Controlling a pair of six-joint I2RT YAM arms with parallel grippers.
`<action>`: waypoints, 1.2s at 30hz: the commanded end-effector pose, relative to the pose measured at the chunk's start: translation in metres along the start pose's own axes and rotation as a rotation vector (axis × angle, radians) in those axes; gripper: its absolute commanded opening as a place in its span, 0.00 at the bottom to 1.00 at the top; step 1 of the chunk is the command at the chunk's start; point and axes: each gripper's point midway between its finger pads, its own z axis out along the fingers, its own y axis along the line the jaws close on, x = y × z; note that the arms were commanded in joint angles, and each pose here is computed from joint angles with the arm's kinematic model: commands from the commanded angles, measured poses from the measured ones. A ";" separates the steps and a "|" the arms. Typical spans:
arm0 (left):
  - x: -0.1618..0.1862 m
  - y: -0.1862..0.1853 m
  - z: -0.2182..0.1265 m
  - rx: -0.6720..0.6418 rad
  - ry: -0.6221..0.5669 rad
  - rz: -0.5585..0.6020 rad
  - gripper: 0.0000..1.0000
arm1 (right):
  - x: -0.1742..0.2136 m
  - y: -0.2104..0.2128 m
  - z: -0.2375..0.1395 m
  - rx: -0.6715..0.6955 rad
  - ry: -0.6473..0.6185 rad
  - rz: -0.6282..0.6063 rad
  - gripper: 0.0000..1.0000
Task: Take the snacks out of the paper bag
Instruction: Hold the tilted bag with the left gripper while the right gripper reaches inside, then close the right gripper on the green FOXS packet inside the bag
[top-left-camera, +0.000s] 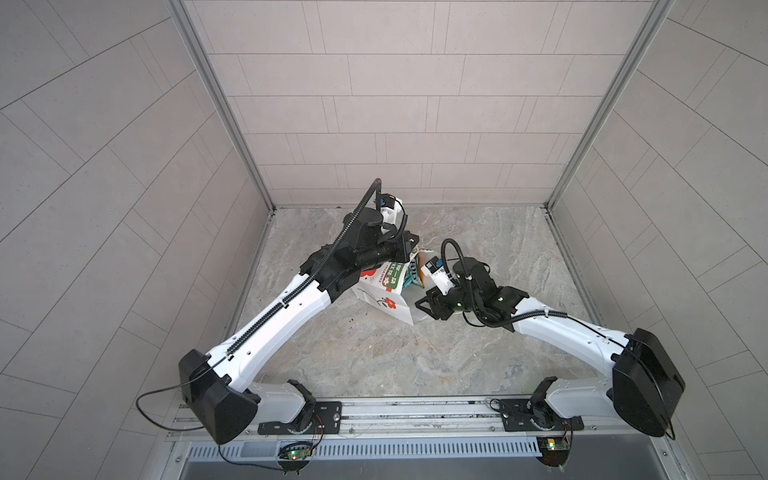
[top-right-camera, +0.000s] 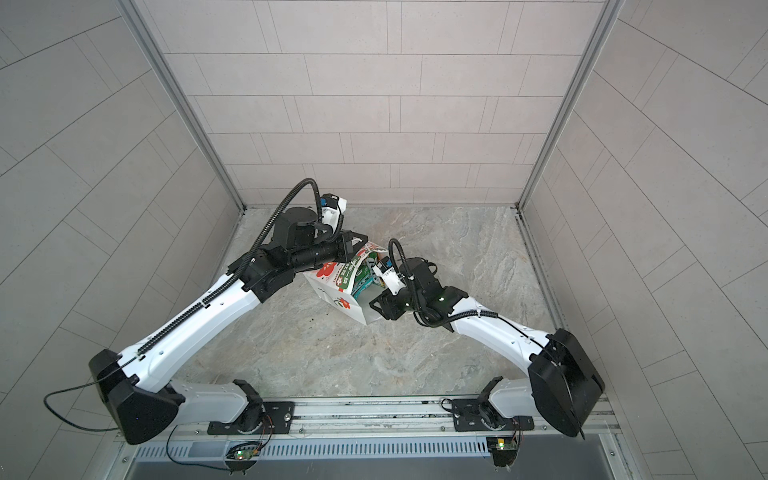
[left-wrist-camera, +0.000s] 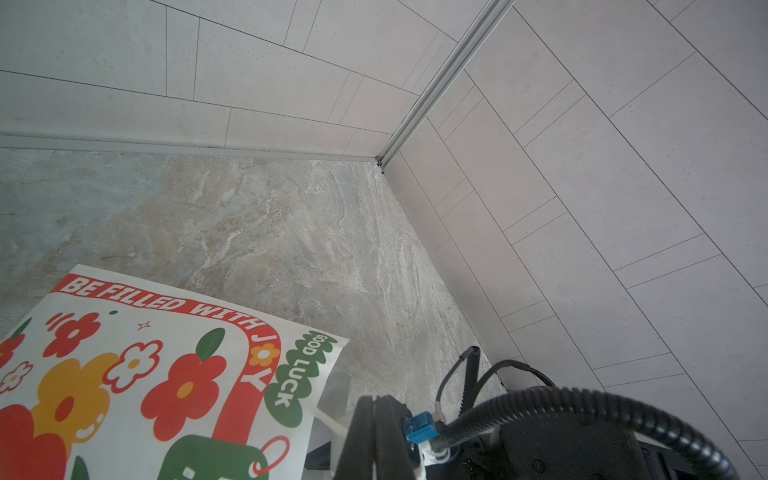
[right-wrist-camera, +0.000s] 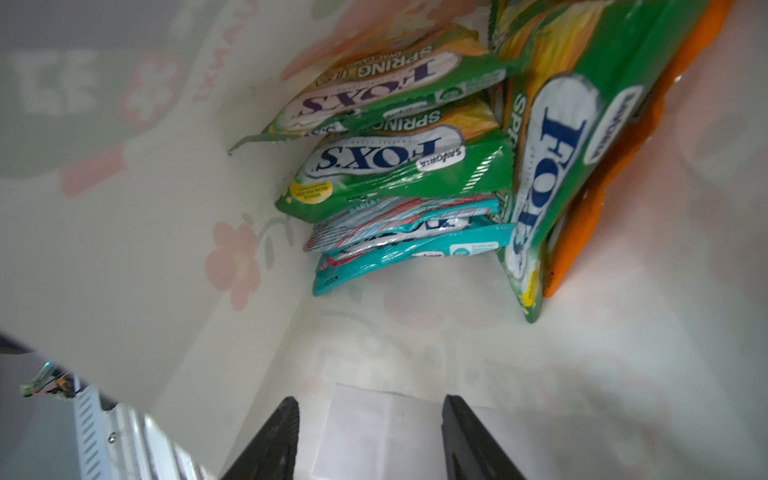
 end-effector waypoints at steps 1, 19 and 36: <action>-0.015 -0.018 -0.014 0.054 -0.063 0.016 0.00 | -0.016 -0.013 0.007 0.074 -0.043 -0.013 0.55; -0.017 -0.022 -0.015 0.068 -0.059 0.008 0.00 | -0.042 -0.049 0.035 0.246 -0.146 0.035 0.50; -0.022 -0.028 -0.017 0.089 -0.062 0.000 0.00 | -0.055 -0.071 0.050 0.334 -0.272 0.080 0.30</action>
